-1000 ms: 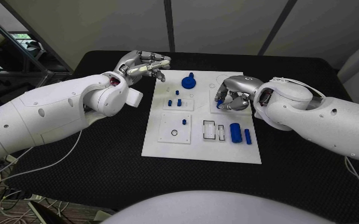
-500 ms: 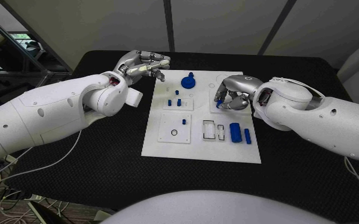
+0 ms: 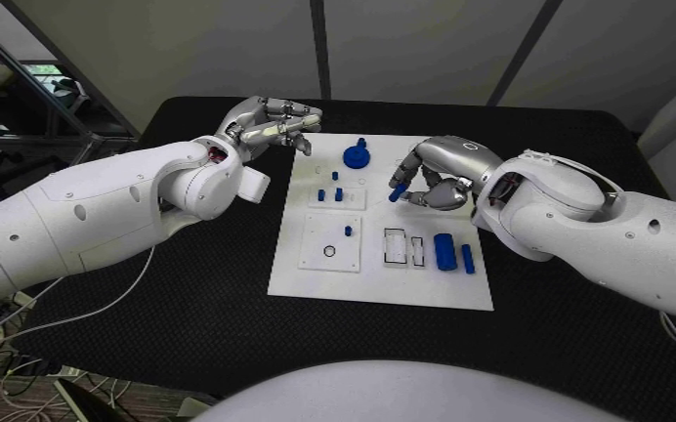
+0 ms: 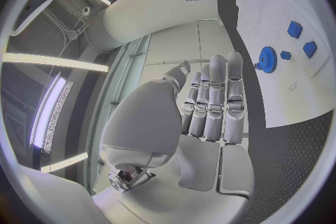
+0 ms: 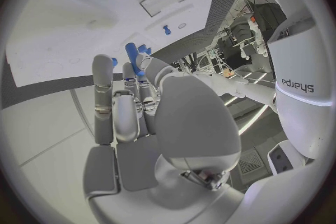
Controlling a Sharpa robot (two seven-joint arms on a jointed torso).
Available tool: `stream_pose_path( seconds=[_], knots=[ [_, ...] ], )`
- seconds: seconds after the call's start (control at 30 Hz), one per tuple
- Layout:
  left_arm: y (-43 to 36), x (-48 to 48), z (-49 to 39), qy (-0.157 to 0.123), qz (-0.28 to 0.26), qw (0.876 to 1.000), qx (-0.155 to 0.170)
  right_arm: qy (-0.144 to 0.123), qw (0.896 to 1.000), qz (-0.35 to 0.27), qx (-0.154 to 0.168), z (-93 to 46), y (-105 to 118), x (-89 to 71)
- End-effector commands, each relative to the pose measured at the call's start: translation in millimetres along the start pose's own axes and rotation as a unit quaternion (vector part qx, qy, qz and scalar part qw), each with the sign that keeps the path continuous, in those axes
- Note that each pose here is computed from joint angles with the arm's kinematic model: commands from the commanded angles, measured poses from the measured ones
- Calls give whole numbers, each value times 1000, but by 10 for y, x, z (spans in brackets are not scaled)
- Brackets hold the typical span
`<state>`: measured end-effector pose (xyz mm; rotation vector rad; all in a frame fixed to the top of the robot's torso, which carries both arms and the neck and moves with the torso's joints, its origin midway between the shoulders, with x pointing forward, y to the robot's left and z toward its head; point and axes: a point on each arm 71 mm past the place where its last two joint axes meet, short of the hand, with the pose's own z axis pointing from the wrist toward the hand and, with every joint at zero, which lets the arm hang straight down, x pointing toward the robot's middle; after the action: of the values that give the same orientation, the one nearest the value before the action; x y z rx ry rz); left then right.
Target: Assemble the parts on the task board
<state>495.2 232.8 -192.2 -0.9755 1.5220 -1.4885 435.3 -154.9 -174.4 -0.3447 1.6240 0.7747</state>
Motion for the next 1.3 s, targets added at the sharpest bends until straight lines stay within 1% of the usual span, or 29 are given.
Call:
stream_pose_path(
  seconds=[0.03, 0.2, 0.27, 0.4, 0.57, 0.77, 0.97, 1.13, 1.3],
  knots=[
    [-6, 8, 5, 4, -3, 1000, 2, -31, 999, 25, -32, -6, 157, -62],
    [-8, 9, 8, 2, -2, 1000, 6, -21, 997, 41, -55, 40, 332, -38],
    [-9, 4, 11, -1, -1, 1000, 8, -14, 996, 48, -69, 91, 439, -14],
    [-9, -3, 14, -4, 0, 1000, 10, -7, 995, 56, -86, 196, 568, 40],
    [-8, 2, 19, -4, 0, 1000, 10, 16, 993, 62, -101, 259, 683, 224],
    [-9, 10, 23, -3, -1, 1000, 11, 35, 992, 63, -108, 305, 754, 397],
    [-16, 22, 25, -3, -1, 1000, 14, 57, 991, 53, -105, 333, 753, 558],
    [-18, 20, 22, -4, -1, 1000, 15, 63, 992, 45, -102, 351, 755, 631],
    [-19, 28, 25, -2, -1, 1000, 15, 64, 992, 41, -99, 367, 748, 663]
  ],
)
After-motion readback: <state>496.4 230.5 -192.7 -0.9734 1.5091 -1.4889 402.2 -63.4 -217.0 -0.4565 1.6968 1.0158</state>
